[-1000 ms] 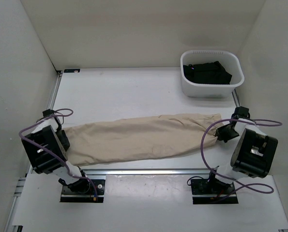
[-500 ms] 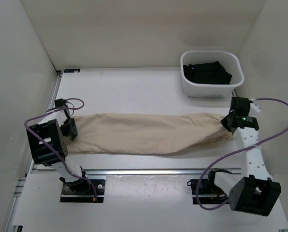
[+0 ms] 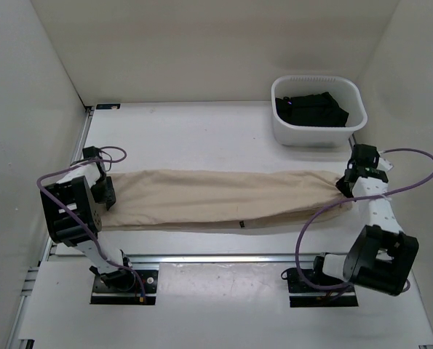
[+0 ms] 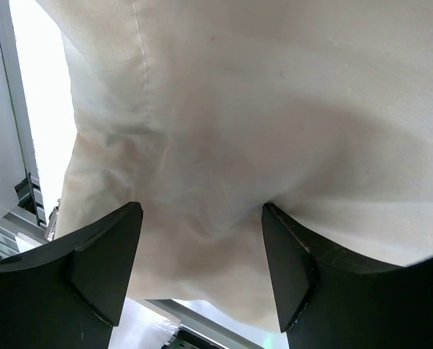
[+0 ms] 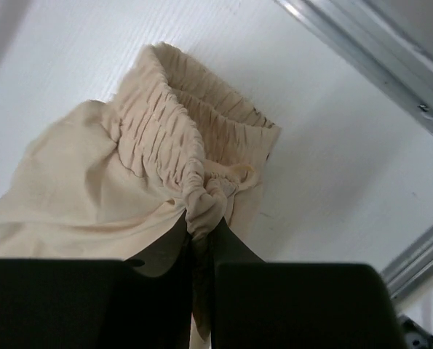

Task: Fold and stack the trousers
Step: Fold the trousers

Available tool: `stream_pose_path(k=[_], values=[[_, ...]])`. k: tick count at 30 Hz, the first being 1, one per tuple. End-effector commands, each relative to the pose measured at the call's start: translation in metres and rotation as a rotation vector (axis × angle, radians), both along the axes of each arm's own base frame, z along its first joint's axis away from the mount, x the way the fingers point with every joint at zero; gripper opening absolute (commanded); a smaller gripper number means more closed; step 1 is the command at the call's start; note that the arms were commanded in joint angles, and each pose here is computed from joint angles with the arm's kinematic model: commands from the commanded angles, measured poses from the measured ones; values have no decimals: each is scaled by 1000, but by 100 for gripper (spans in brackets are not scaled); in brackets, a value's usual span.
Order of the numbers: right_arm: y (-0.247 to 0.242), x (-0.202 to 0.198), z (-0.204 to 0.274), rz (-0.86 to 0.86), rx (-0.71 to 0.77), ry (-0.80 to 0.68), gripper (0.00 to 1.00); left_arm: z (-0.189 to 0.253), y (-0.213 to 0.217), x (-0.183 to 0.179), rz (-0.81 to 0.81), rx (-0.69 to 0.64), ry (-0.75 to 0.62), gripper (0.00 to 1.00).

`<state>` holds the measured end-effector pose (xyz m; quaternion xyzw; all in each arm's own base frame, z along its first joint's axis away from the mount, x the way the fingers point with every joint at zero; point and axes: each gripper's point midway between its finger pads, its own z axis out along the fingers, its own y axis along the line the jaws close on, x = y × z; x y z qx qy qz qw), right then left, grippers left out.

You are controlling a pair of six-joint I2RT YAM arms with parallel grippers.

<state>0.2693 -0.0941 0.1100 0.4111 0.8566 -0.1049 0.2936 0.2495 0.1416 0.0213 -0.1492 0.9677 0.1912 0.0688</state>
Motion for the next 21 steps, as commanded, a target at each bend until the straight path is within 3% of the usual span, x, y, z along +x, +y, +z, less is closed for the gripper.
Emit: stream_pose_path(k=[1,4,5,8,9,10,14,15,18,20,21], values=[[-20,11,-26,30,7,0,0,-24,2,3,29,4,0,79],[-28,3,-55,3,109,46,21,-24,2,3,29,4,0,79],[-31,-3,-63,-16,129,67,46,-29,1,-1,29,-1,18,79],[-29,-5,-73,-28,148,95,64,-29,0,-1,28,-10,15,79],[-27,-9,-80,-29,158,117,64,-29,0,-1,28,-10,15,79],[-28,-8,-84,-39,164,121,71,-31,-1,-4,28,-12,24,79],[-21,-2,-93,-19,213,132,73,-32,-3,-3,26,-22,21,79],[-16,-3,-102,-10,245,152,79,-32,-3,-3,26,-22,21,79],[-3,4,-114,19,344,184,79,-32,-3,-3,26,-22,21,79],[1,-6,-119,-9,385,283,75,-32,-3,-3,26,-22,21,79],[5,-16,-132,-18,412,344,67,-32,-3,-3,26,-22,21,79]])
